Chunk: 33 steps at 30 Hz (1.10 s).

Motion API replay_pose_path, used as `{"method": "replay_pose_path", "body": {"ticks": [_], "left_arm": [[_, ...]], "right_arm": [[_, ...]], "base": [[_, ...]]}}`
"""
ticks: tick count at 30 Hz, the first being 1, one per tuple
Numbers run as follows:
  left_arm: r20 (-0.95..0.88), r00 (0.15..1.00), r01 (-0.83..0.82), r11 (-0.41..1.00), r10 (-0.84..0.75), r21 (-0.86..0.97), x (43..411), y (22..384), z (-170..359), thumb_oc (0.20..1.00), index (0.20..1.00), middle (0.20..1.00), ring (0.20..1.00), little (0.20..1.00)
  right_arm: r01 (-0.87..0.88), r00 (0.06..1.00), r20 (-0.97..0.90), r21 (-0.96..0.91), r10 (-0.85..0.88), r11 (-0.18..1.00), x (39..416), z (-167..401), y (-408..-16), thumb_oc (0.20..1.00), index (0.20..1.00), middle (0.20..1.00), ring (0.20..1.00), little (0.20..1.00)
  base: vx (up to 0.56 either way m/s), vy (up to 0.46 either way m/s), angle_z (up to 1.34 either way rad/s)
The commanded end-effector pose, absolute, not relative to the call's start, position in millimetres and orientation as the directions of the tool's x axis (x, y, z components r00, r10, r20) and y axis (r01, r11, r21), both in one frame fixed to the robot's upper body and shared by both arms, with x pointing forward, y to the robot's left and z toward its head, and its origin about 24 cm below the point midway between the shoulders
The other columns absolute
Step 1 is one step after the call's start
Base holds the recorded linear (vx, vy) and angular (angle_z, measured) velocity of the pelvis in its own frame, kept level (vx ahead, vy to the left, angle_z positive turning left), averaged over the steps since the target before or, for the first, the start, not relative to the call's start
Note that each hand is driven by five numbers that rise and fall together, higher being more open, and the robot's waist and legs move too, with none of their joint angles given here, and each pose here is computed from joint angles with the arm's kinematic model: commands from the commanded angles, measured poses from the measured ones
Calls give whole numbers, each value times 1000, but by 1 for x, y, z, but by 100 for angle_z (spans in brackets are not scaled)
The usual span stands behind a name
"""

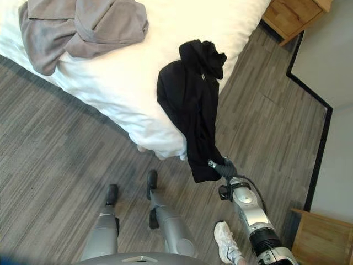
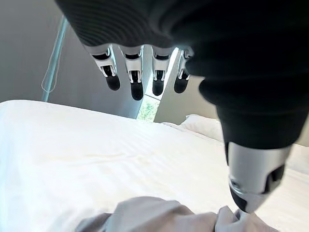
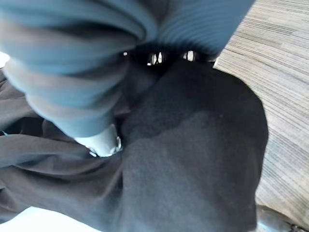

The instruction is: Pick up bed clothes into laundry basket.

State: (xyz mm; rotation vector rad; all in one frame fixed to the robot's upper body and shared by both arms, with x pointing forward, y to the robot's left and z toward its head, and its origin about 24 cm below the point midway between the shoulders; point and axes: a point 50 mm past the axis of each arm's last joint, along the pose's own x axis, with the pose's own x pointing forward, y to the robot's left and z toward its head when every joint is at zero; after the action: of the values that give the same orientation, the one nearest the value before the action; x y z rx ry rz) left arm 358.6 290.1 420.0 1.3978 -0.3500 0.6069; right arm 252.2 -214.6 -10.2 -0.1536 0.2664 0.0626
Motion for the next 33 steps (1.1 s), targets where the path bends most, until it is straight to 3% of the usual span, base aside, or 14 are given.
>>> {"method": "replay_pose_path", "body": {"ticks": [1,9,18,20,28,33], "left_arm": [[726,670,-742,109,155,662,333,273,476,1000,1000,1000,1000,1000],[757,641,-758,265,128,597,330,262,484,1000,1000,1000,1000,1000],[683,719,-685,291,125,668,349,260,458,1000,1000,1000,1000,1000],[619,779,-621,254,99,741,361,254,442,200,200,200,200,200],[628,777,-590,309,-34,746,366,226,434,200,200,200,200,200],[621,780,-534,435,-78,725,370,218,417,200,200,200,200,200]], "right_arm": [[-20,990,-140,-190,-7,982,261,18,-235,200,200,200,200,200],[52,993,-88,-221,-73,974,259,29,-250,200,200,200,200,200],[79,992,-78,-236,-100,969,250,28,-255,200,200,200,200,200],[68,990,-105,-246,-97,967,245,22,-257,200,200,200,200,200],[17,990,-128,-262,-52,965,244,20,-255,200,200,200,200,200],[-9,988,-150,-266,-32,964,243,16,-252,200,200,200,200,200]], "base": [[-20,34,0],[-29,1,-3],[-10,2,1],[-4,5,-4],[-9,1,-5],[-18,-2,-1]]}}
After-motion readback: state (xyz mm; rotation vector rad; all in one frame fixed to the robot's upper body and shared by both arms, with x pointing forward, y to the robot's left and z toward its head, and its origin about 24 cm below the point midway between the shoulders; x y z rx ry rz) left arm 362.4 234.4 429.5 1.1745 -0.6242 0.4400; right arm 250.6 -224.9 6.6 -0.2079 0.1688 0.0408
